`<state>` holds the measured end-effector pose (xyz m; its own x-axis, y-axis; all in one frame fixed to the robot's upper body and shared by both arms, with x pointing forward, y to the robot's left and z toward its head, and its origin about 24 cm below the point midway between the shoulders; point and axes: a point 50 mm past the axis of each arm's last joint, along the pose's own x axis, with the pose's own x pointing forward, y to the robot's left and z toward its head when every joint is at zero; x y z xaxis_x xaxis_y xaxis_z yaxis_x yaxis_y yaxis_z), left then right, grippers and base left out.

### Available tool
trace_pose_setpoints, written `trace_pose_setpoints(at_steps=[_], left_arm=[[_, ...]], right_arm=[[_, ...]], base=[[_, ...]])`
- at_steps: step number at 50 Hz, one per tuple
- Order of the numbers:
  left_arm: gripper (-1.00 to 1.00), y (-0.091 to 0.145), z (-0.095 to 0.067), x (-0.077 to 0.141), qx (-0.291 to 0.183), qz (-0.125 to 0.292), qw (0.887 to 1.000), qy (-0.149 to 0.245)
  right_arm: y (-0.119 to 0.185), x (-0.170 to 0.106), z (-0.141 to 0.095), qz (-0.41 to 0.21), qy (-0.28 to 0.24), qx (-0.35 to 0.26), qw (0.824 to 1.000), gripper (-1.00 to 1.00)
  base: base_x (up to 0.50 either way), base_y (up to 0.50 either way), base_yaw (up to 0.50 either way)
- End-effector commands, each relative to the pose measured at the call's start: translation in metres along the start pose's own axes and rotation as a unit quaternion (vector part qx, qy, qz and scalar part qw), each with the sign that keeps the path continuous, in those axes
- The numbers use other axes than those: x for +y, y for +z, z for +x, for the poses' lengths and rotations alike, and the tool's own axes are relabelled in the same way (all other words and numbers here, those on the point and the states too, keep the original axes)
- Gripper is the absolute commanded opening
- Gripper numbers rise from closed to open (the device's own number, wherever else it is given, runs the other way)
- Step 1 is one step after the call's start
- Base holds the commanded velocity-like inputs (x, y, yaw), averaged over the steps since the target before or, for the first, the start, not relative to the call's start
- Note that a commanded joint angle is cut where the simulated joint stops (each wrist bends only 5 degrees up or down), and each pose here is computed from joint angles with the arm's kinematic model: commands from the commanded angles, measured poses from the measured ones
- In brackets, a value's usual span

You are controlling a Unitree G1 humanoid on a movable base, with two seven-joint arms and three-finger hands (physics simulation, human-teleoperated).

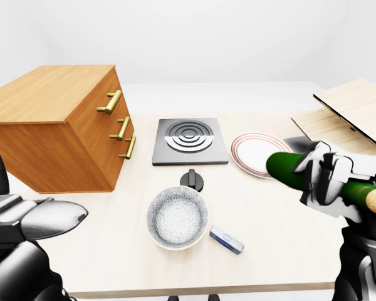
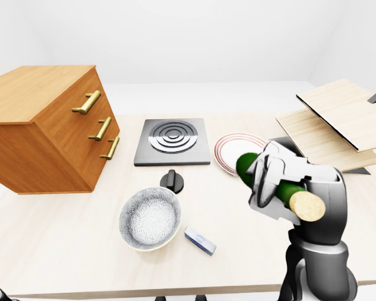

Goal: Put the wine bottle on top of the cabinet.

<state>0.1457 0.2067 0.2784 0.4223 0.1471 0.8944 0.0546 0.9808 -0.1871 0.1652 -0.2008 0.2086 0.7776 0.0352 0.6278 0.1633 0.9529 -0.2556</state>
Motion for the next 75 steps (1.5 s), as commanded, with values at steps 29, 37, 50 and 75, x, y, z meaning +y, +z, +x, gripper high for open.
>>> trace_pose_setpoints(at_steps=[29, 37, 50, 75], left_arm=[[1.0, -0.004, 0.002, -0.015, -0.006, -0.035, 0.999, -0.004], [1.0, 0.003, 0.009, -0.022, -0.04, -0.063, 0.997, -0.003], [1.0, 0.007, 0.014, -0.028, -0.062, -0.085, 0.994, -0.003], [1.0, -0.031, -0.001, -0.073, 0.011, -0.03, 0.996, -0.085]], right_arm=[[0.072, 0.024, 0.037, 0.108, -0.031, -0.243, 0.964, -1.0], [0.078, 0.03, 0.04, 0.106, -0.019, -0.259, 0.96, -1.0], [0.083, 0.041, 0.045, 0.121, -0.006, -0.274, 0.954, -1.0], [0.084, 0.049, 0.043, 0.126, 0.002, -0.271, 0.954, -1.0]], base=[[0.0, 0.0, 0.0], [0.0, 0.0, 0.0], [0.0, 0.0, 0.0], [0.0, 0.0, 0.0]])
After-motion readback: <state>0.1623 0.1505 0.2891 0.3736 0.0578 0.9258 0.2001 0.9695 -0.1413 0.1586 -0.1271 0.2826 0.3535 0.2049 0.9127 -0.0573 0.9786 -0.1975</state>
